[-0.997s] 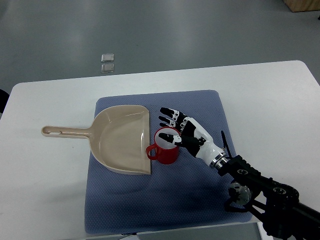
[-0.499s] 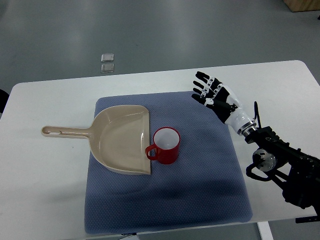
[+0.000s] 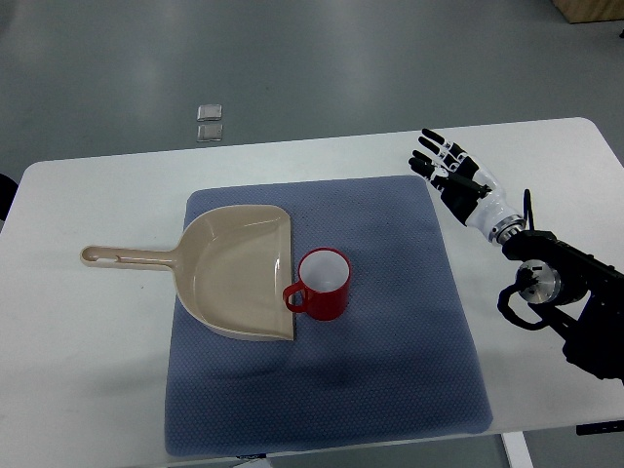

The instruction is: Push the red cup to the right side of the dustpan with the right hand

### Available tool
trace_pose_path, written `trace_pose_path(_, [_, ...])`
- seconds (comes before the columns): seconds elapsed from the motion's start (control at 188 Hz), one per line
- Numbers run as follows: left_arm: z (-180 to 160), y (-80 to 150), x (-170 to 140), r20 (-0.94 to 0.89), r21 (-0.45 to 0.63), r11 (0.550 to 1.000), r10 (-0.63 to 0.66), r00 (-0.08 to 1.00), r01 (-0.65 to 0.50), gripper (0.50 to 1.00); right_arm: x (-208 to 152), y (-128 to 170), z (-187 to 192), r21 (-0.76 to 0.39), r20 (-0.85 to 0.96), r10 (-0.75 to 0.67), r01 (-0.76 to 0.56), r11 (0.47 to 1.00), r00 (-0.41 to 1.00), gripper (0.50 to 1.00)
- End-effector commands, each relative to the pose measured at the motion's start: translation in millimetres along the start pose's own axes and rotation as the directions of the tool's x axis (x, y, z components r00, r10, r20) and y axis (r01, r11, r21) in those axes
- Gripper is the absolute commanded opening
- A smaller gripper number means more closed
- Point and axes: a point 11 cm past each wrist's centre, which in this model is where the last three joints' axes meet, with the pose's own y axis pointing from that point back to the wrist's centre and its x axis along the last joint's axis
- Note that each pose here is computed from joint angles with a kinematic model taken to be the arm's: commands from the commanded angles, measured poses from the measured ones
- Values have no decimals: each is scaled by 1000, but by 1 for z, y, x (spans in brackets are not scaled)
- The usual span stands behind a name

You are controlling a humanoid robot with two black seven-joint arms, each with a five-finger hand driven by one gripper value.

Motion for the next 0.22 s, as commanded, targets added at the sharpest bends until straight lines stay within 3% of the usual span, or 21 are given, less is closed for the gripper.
trace_pose_path(0.0, [0, 0, 0, 0, 0, 1000, 1, 1000, -1, 1000, -9, -3, 2, 12, 21, -18, 18, 1000, 1000, 932])
trace_pose_path(0.212, [0, 0, 0, 0, 0, 1000, -2, 1000, 2, 1000, -20, -7, -3, 47, 35, -64, 63, 997, 997, 932])
